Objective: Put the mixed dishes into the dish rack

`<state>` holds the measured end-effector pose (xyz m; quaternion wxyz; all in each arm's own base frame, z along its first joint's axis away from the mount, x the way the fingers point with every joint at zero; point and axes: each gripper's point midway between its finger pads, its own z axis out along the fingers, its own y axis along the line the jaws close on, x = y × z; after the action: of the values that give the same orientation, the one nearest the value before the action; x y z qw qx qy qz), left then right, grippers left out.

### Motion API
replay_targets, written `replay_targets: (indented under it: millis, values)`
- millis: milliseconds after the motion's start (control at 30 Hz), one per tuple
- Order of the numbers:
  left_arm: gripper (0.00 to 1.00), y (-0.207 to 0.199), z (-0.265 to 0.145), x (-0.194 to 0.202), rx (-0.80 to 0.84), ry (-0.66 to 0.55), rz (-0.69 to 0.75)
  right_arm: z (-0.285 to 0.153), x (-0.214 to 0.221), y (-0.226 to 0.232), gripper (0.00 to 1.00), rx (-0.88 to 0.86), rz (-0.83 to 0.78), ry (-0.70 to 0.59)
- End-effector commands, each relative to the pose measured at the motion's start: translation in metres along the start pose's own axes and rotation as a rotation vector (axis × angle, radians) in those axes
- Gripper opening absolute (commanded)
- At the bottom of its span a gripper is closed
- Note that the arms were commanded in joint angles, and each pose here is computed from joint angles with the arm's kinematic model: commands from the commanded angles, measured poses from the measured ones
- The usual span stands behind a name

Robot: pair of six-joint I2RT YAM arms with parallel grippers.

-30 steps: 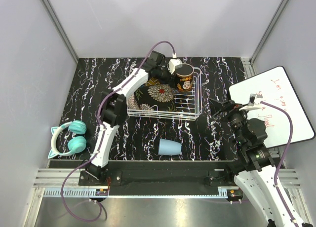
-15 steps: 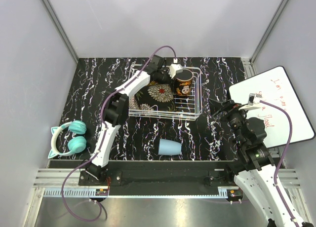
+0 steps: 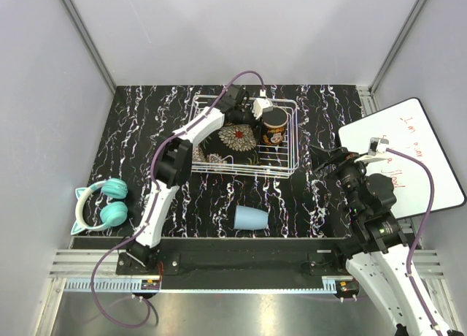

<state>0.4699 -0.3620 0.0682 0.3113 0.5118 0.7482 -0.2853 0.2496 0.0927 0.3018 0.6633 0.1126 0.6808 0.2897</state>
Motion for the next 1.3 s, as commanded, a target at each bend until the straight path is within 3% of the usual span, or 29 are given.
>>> replay_targets:
  millis: [0, 200, 400, 667, 767, 867, 967, 1133, 1267]
  values:
    - [0.56, 0.006, -0.01, -0.042, -0.03, -0.115, 0.111, -0.004, -0.022, 0.012, 1.0, -0.023, 0.001, -0.052]
    - [0.99, 0.007, -0.018, -0.048, -0.055, -0.113, 0.131, -0.007, -0.021, 0.011, 1.0, -0.023, 0.007, -0.054]
    - [0.99, 0.005, -0.035, -0.068, -0.082, -0.145, 0.134, -0.01, -0.017, 0.008, 1.0, -0.015, 0.001, -0.039]
    - [0.99, -0.003, -0.108, -0.138, -0.156, -0.284, 0.186, 0.001, 0.007, -0.004, 1.0, 0.052, -0.035, 0.105]
    - [0.99, -0.006, -0.144, -0.16, -0.2, -0.325, 0.218, 0.01, 0.027, -0.009, 1.0, 0.081, -0.083, 0.242]
    - [0.99, -0.002, -0.217, -0.188, -0.292, -0.415, 0.196, 0.018, 0.083, -0.038, 1.0, 0.256, -0.226, 0.628]
    - [0.99, -0.001, -0.276, -0.197, -0.348, -0.484, 0.141, 0.024, 0.091, -0.019, 1.0, 0.277, -0.433, 0.688]
    - [0.99, -0.003, -0.333, -0.163, -0.409, -0.494, 0.032, 0.032, 0.107, 0.018, 1.0, 0.208, -0.469, 0.729]
    - [0.99, -0.015, -0.361, -0.119, -0.444, -0.476, -0.058, 0.035, 0.104, 0.056, 0.99, 0.135, -0.268, 0.718]
